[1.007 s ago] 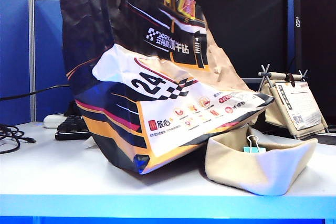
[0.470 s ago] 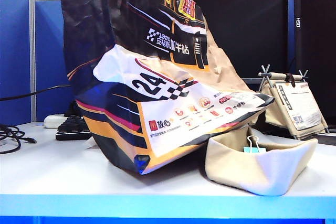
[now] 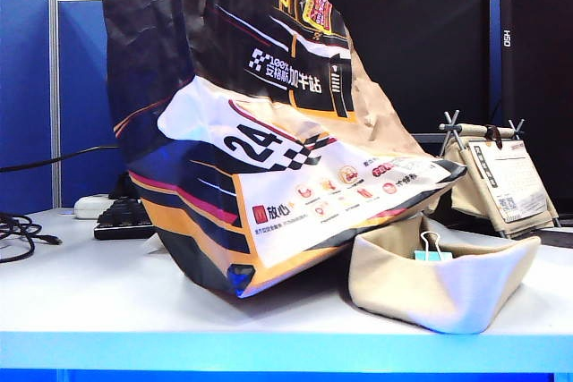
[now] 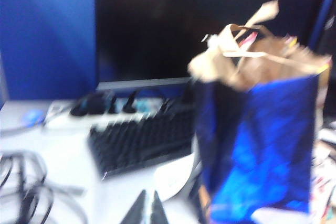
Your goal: Open the paper bag and put two oranges into the paper bag.
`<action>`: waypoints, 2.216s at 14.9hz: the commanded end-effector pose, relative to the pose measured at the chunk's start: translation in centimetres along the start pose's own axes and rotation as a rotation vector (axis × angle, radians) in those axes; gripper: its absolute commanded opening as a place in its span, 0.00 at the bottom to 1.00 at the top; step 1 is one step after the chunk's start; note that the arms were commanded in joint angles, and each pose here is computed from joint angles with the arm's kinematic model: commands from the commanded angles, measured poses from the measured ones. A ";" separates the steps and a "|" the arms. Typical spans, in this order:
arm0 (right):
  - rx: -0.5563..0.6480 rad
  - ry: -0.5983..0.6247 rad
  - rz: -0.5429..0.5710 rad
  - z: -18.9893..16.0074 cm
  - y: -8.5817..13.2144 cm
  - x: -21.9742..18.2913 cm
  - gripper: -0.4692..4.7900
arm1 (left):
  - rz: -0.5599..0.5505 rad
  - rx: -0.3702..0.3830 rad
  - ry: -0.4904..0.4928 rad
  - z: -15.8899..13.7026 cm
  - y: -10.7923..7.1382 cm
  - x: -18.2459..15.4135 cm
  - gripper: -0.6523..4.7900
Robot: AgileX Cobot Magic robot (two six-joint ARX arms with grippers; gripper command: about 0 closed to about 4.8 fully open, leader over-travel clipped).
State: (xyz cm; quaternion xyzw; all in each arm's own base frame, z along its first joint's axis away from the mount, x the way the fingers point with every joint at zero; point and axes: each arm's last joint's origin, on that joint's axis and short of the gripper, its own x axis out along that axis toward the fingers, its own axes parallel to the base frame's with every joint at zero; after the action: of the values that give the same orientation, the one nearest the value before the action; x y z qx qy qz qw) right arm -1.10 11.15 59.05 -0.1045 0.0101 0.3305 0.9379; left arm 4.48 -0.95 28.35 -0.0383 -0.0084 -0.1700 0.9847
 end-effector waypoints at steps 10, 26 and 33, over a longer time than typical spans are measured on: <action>0.096 0.250 -0.209 -6.8 -6.0 1.5 0.29 | -0.255 0.004 -0.010 0.3 -1.0 0.0 0.12; 0.260 0.398 -0.328 -36.7 -6.0 11.8 0.25 | -0.291 -0.011 0.052 -0.3 -1.0 -0.1 0.12; 0.269 0.612 -0.307 -43.4 -4.5 11.0 0.25 | -0.189 -0.127 0.068 -0.4 -0.7 0.0 0.19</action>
State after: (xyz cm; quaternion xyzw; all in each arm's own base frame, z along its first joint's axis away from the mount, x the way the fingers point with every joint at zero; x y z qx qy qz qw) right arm 12.47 5.68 16.45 -0.0779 0.3196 0.1351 0.9346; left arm 4.23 -1.69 27.93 -0.0859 0.0298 -0.2648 0.9600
